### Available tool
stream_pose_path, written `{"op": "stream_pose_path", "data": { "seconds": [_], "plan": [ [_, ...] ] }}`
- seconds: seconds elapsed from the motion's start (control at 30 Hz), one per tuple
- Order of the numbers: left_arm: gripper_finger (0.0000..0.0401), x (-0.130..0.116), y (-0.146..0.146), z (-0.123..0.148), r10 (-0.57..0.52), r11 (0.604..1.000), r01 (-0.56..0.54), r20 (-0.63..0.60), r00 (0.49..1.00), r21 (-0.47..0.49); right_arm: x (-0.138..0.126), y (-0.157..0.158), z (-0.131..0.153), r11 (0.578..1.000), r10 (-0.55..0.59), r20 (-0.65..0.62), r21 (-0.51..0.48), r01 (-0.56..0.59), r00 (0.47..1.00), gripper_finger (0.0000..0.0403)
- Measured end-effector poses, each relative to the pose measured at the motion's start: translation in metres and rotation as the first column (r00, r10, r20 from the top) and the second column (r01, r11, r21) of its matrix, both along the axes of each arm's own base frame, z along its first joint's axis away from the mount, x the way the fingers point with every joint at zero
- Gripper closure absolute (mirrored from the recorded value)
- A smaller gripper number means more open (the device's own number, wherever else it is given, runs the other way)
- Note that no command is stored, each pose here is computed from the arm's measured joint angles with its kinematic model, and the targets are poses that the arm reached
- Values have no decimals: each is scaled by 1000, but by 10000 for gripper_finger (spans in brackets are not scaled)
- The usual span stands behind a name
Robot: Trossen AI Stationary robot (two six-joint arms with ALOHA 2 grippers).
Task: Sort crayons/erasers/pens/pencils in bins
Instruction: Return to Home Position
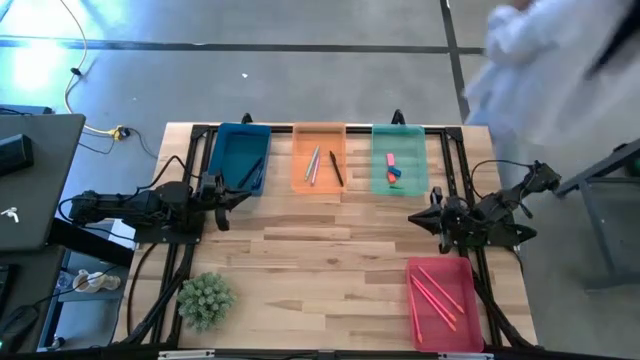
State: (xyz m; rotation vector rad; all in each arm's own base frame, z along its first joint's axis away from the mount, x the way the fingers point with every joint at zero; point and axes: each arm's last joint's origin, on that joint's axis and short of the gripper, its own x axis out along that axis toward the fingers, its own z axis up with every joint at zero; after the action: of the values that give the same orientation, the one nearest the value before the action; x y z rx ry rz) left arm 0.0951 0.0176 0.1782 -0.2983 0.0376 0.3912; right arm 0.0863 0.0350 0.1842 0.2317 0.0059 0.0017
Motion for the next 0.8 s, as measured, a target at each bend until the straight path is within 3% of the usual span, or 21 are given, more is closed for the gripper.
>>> {"op": "stream_pose_path", "data": {
  "seconds": [0.17,0.33,0.5,0.7,0.8],
  "plan": [
    [401,0,0,0,2,1000,-2,-2,1000,1,-3,-3,1,998,-15,24,-61,16,1000,393],
    [400,-1,1,-1,49,995,-46,-42,998,84,-2,-6,-5,991,-53,-29,-122,49,998,401],
    [401,-1,2,-1,50,990,-41,-62,997,133,-2,-8,-10,993,-75,-84,-97,67,994,402],
    [401,-1,2,-4,50,991,-37,-97,994,131,-2,-8,-10,994,-61,-84,-92,53,995,402],
    [399,-2,1,-8,51,994,-38,-131,990,99,-2,-9,-11,990,-115,-83,-90,108,990,402]
  ]
}}
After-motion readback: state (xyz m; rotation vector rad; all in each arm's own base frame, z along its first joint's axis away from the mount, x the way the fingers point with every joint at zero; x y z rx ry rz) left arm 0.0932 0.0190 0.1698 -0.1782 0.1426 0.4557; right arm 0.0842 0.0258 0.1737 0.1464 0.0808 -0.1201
